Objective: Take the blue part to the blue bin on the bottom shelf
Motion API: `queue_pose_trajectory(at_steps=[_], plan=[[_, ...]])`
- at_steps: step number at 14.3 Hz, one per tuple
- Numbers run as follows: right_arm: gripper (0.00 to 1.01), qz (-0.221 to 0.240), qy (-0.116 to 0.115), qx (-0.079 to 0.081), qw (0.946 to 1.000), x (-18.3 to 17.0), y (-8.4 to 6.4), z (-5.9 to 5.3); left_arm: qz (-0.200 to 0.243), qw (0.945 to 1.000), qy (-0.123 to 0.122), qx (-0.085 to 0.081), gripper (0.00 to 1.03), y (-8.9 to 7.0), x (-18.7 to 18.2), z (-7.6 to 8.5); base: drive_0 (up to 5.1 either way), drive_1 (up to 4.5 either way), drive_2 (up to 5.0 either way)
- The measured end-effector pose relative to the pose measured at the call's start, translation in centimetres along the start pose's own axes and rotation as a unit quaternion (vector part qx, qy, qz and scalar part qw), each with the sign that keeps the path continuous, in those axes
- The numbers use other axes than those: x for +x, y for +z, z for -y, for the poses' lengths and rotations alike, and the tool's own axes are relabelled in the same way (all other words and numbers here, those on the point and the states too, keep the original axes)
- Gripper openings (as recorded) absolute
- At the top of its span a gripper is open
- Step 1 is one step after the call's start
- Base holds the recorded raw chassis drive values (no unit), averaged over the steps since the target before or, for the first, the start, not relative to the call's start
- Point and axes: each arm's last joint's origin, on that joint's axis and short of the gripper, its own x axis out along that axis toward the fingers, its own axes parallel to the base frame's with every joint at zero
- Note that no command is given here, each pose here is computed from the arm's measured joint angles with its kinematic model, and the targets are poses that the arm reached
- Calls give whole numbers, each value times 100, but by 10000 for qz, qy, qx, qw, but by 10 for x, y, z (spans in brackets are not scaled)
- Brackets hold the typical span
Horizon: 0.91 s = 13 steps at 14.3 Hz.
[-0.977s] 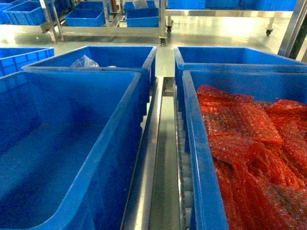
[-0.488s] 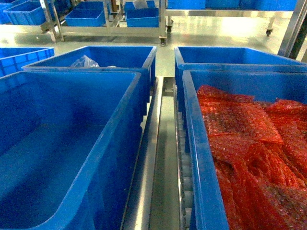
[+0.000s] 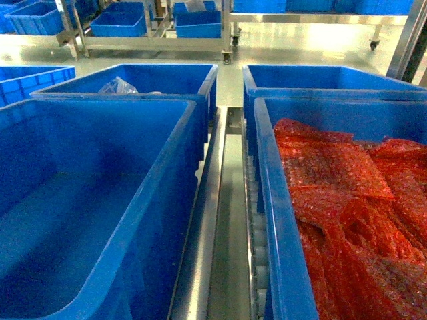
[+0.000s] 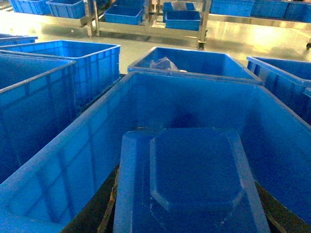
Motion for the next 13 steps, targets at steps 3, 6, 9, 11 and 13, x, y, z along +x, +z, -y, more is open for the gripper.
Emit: queue_pose_trajectory(at_steps=[3, 6, 9, 11, 13], plan=[[98, 0, 0, 0, 10000, 0, 0, 0, 0, 10000, 0, 0, 43, 0, 0, 0, 0, 0, 0], [98, 0, 0, 0, 10000, 0, 0, 0, 0, 10000, 0, 0, 43, 0, 0, 0, 0, 0, 0], [98, 0, 0, 0, 10000, 0, 0, 0, 0, 10000, 0, 0, 43, 0, 0, 0, 0, 0, 0], [98, 0, 0, 0, 10000, 0, 0, 0, 0, 10000, 0, 0, 43, 0, 0, 0, 0, 0, 0], [98, 0, 0, 0, 10000, 0, 0, 0, 0, 10000, 0, 0, 43, 0, 0, 0, 0, 0, 0]])
